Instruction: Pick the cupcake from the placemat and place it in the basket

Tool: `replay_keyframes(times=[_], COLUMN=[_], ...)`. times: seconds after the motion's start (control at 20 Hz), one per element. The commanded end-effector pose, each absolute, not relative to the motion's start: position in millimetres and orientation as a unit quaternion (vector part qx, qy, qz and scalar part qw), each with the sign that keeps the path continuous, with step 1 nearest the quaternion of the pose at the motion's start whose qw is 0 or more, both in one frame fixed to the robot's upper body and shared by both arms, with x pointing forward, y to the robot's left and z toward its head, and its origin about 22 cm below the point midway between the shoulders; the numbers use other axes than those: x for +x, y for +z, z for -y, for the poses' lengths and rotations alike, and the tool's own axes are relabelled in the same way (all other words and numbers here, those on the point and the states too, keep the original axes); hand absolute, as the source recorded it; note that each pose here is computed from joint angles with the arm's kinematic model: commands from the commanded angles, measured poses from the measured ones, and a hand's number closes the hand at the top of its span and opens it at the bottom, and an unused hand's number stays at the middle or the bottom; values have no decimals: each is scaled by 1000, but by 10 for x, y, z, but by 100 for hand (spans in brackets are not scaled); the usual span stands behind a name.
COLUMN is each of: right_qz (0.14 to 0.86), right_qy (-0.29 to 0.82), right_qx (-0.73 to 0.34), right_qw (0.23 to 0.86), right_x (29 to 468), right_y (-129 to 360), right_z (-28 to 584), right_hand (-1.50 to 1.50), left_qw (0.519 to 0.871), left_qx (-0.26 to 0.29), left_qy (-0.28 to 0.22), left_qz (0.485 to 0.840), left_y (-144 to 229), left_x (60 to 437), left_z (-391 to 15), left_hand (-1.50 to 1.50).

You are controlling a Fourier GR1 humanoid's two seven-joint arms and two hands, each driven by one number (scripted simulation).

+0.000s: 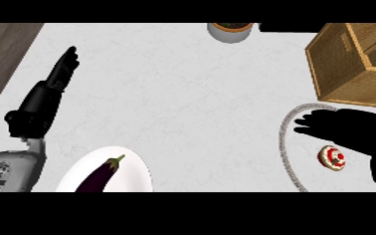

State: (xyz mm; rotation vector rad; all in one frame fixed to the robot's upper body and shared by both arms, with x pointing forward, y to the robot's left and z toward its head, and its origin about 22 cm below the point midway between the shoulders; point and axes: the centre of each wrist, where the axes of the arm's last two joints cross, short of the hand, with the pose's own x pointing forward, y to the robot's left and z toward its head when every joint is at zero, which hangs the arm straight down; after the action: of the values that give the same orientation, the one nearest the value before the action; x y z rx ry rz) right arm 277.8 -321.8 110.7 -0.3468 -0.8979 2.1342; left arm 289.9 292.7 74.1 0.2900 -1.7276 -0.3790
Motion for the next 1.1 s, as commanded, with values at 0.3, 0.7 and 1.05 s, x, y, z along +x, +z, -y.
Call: replay_keyframes(times=[0.3,0.7,1.05], right_qz=[384,381,380], right_qy=[835,830,831], right_qx=[-121,-116,-113], right_qw=[374,391,391], right_x=[2697,2704,2757], right_y=[836,657,419], right_z=[3354,3387,3394], right_hand=[-150,-150,-150], left_qw=[626,628,629], left_qx=[131,137,127], left_qy=[-156,-164,-162], left_qz=[752,748,750], left_y=[866,619,737], left_x=[2997,2834,2931], left_z=[-2919,-3012,-2869], left_hand=[0,0,0])
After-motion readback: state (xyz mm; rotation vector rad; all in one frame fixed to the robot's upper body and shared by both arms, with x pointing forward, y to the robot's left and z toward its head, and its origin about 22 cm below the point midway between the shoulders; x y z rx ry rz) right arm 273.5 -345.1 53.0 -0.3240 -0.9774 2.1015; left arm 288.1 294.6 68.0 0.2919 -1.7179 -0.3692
